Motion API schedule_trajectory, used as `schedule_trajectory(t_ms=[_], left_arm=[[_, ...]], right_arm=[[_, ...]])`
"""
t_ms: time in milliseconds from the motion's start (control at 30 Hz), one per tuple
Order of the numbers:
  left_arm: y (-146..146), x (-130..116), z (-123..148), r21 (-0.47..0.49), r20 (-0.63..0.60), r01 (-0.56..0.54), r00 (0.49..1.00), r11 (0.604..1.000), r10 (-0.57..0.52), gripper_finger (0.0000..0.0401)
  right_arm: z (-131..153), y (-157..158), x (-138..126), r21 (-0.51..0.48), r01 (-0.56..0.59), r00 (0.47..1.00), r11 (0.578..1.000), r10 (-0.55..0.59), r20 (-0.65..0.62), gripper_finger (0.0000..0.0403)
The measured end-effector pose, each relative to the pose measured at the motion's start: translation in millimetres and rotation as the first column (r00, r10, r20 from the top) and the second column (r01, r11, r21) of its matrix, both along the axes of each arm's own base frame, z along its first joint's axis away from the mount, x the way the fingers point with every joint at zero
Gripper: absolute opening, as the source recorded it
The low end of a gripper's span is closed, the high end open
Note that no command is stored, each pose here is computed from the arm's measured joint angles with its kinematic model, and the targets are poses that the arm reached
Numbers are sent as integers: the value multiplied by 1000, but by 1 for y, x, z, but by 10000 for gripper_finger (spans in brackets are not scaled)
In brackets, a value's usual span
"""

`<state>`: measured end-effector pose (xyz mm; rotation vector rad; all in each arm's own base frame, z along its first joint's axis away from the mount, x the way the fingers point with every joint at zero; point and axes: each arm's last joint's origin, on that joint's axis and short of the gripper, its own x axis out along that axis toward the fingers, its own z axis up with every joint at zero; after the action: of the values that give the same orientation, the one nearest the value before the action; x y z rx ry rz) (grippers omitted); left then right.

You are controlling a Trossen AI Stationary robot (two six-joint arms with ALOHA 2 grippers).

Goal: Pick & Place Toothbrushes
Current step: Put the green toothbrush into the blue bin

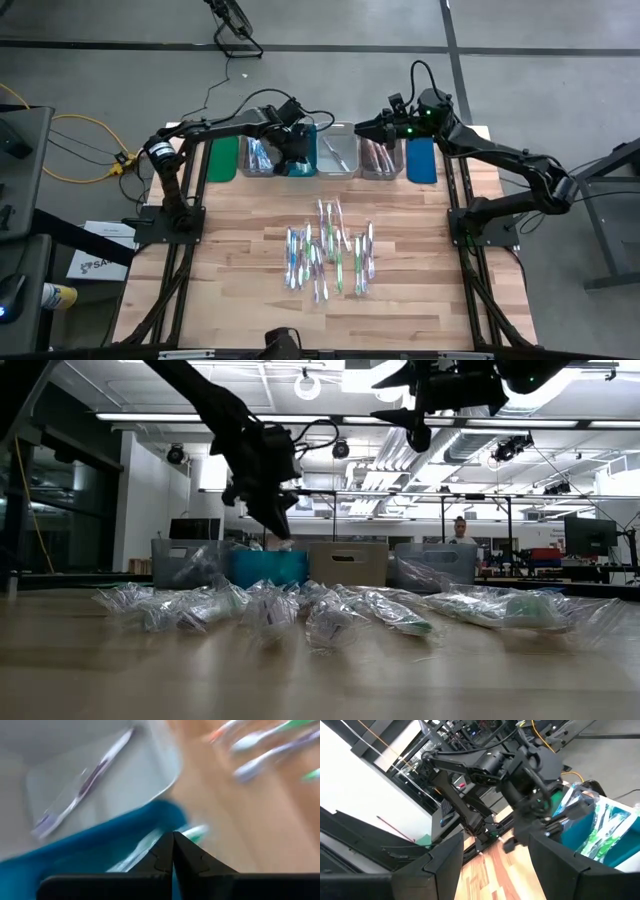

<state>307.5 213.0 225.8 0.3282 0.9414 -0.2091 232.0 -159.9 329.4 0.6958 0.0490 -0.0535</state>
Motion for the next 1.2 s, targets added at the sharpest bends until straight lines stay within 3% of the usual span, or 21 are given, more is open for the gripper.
schedule_trajectory(t_ms=[300,400,567,700,833,1000,1200], left_arm=[[11,1,-2,246,-93,-139,982,959,166,1],[13,1,-2,283,-100,-158,976,946,193,1],[7,-2,6,170,-53,-154,985,973,166,1],[-2,-5,14,-2,13,-86,996,996,86,1],[-12,-7,11,-197,24,-26,999,980,31,1],[-33,4,-1,-212,-22,51,998,976,-57,1],[-46,15,0,-28,-86,55,995,998,-57,1]], right_arm=[[0,0,0,0,-7,1000,1000,7,0,215],[0,0,0,0,-8,1000,1000,8,0,215],[0,1,0,2,-35,999,999,35,1,215],[-1,2,0,12,-51,999,999,51,-8,215],[-5,2,0,20,-52,998,998,53,-38,215],[-7,2,0,26,-53,997,998,54,-55,215],[-6,2,-1,15,-53,997,998,54,-54,215]])
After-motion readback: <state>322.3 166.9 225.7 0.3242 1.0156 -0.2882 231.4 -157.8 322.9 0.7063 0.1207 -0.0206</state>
